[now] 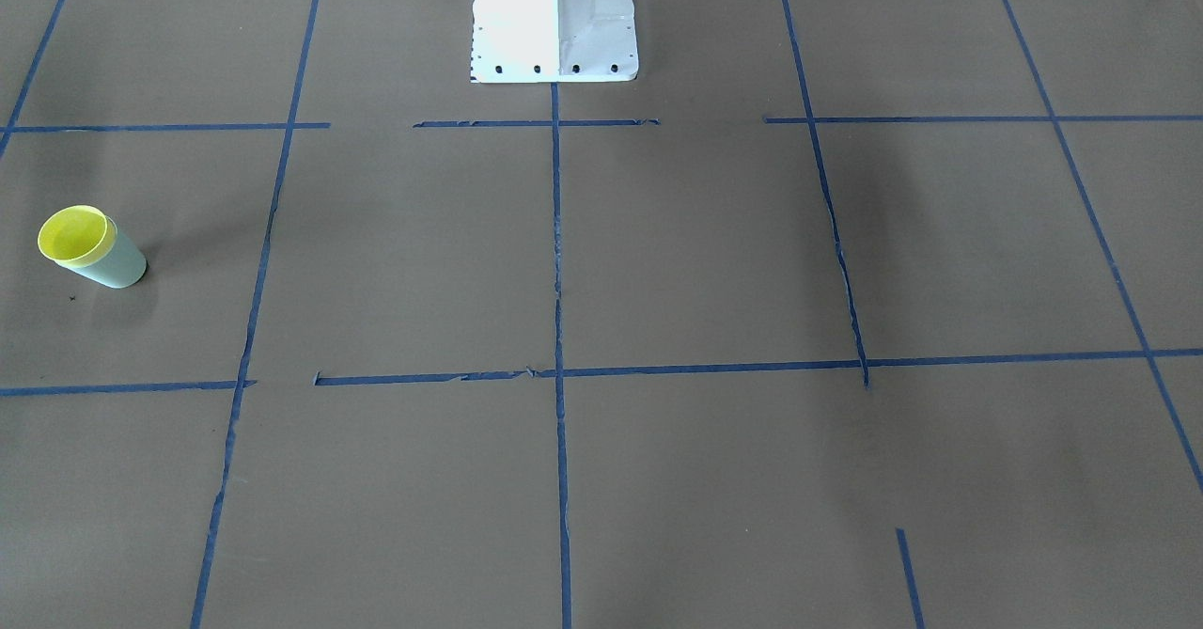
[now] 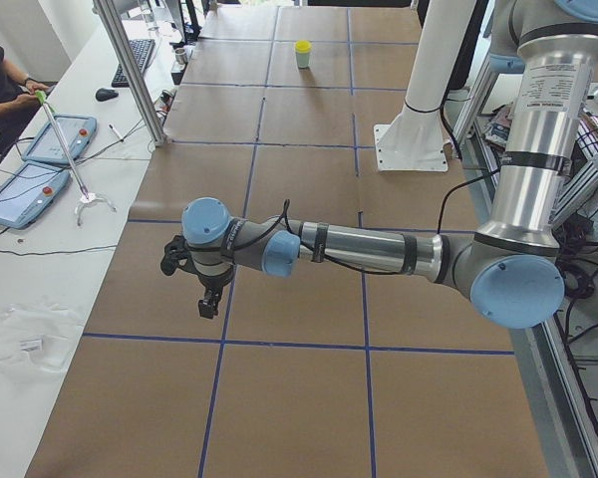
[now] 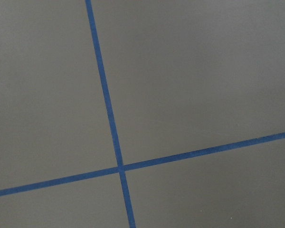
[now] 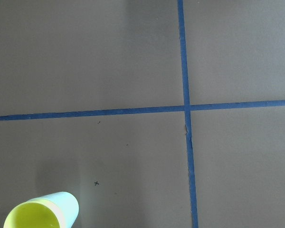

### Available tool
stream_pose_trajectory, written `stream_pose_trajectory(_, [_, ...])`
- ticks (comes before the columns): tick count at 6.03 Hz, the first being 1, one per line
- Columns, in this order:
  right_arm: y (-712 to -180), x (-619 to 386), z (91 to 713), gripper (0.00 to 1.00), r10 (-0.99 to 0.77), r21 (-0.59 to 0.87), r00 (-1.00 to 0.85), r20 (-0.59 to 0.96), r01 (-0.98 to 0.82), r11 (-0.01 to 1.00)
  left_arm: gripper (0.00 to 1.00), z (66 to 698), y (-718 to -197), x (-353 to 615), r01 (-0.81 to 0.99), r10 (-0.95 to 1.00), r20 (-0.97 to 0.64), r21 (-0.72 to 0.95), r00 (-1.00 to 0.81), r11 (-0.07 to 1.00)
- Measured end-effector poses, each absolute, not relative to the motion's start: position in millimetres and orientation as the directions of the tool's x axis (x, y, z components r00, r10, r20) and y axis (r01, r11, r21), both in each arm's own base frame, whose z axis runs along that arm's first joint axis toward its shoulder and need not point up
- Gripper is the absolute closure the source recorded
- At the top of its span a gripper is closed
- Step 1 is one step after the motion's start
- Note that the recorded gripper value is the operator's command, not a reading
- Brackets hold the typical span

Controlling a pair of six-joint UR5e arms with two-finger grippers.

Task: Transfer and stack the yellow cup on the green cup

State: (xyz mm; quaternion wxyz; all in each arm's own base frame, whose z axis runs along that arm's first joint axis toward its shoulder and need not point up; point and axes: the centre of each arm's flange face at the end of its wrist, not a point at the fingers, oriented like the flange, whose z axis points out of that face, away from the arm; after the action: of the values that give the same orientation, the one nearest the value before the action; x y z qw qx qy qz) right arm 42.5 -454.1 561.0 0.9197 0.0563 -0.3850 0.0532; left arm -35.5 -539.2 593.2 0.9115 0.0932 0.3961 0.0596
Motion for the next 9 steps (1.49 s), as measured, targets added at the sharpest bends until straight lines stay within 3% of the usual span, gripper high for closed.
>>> stream_pose_trajectory(3, [-441.1, 45.3, 570.1, 0.0, 0.063, 0.052, 0.708, 0.704, -0.14, 0.989, 0.0, 577.1, -499.4, -63.5, 0.005, 0.123, -0.714, 0.174, 0.689, 0.985])
stream_pose_trajectory(6, [-435.1, 43.0, 585.4, 0.0, 0.001, 0.079, 0.726, 0.688, -0.076, 0.994, 0.0, 573.6, -457.4, -67.4, -0.071, 0.114, -0.717, 0.089, 0.688, 0.993])
stream_pose_trajectory(9, [-443.5, 20.5, 615.2, 0.0, -0.041, 0.057, 0.742, 0.67, 0.003, 0.998, 0.0, 630.1, -458.2, -64.6, -0.085, 0.055, -0.726, -0.005, 0.686, 0.996])
